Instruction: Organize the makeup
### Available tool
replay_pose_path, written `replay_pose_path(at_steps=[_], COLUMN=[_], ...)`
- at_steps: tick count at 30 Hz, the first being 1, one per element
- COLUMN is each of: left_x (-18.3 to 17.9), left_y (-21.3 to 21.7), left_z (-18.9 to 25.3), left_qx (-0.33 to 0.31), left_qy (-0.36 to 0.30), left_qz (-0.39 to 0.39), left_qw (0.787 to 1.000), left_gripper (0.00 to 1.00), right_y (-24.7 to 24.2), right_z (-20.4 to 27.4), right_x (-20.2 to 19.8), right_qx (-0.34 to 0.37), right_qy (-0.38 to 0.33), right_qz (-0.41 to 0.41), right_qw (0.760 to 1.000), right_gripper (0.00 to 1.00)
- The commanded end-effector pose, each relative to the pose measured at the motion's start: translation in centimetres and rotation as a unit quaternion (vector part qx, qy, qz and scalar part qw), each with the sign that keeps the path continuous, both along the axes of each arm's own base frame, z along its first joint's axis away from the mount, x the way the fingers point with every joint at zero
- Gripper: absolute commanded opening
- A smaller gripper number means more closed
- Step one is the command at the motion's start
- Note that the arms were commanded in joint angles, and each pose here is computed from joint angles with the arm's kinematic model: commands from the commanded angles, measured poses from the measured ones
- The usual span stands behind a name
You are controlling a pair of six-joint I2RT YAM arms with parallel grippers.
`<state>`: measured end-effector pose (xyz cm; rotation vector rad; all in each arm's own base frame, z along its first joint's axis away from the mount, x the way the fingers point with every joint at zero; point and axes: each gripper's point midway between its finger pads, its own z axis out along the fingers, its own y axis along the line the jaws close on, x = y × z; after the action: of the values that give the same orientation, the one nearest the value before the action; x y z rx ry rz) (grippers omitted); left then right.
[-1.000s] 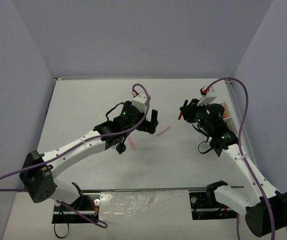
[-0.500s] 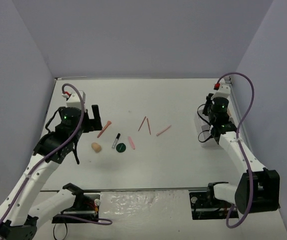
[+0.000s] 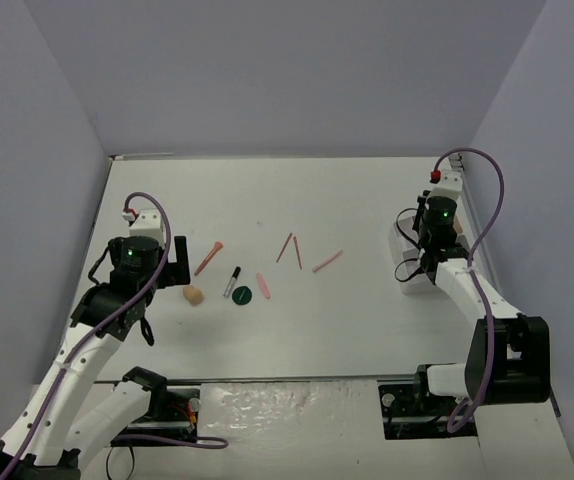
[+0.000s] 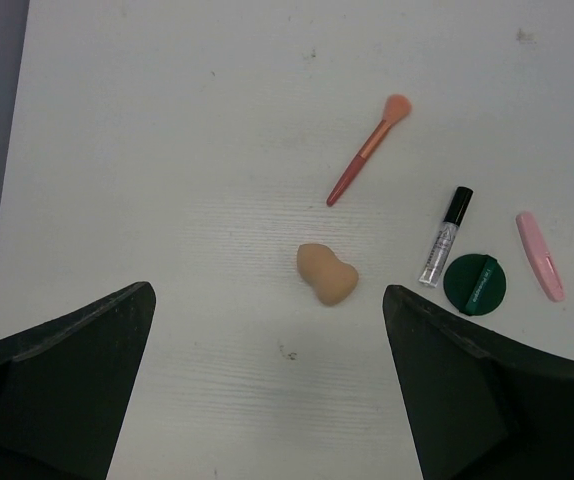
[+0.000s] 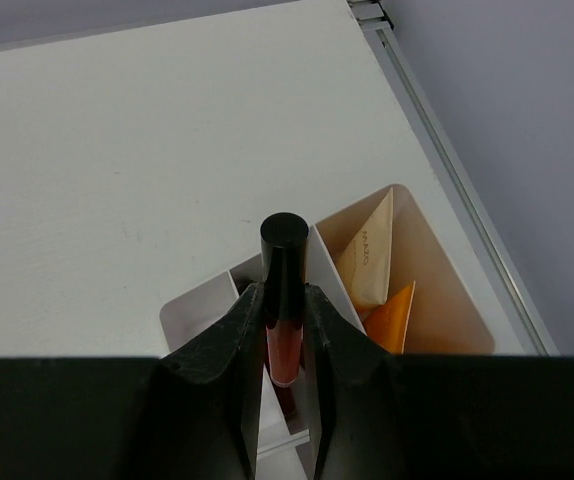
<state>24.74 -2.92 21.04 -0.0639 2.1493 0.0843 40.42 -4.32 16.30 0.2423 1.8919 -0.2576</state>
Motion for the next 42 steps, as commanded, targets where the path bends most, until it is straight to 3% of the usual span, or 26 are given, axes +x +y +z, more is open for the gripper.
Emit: replay_pose_path(at_steps=[1,10,17,23,29,33,37,42], left_x=[0.7,0.8,0.7,0.7,0.5,0.4,0.8,1.7], left_y=[0.5,0.4,0.6,1.0,1.5,1.9,0.4,-3.0], left_z=[2.5,2.1,2.0,2.1,2.3,2.5,2.0,0.5], left_qx=[-0.006,-0.008,-0.005,-0.005,-0.003,0.001,-0.014,-0.054], left_qy=[-0.043,-0.037,-0.036,-0.04,-0.047,-0.055,-0.047,-0.007], left_qz=[0.008,0.006,0.012,0.019,0.029,0.039,0.0,-0.072], left_qw=[0.999,0.999,0.999,0.999,0.998,0.998,0.999,0.996], left_gripper=[0.97,0.97,0.97,0.97,0.97,0.97,0.97,0.95], right_y=[-1.0,-0.2,2.5,11.0,22.4,27.9,32.8,34.5], right_z=[1.4,0.9,4.0,6.1,3.5,1.0,-0.7,-1.1], right_x=[1.2,1.3,-0.3,-3.3,-7.9,-9.5,-10.7,-10.8], right_qx=[-0.013,-0.002,0.036,0.077,0.117,0.109,0.124,0.156], right_qy=[-0.035,-0.005,-0.017,-0.012,0.044,0.082,0.098,0.086], right_qz=[-0.02,-0.002,0.057,0.174,0.295,0.319,0.338,0.339], right_qw=[0.999,1.0,0.998,0.982,0.947,0.938,0.928,0.924], right_gripper=[0.05,0.37,0.53,0.57,0.58,0.59,0.59,0.63])
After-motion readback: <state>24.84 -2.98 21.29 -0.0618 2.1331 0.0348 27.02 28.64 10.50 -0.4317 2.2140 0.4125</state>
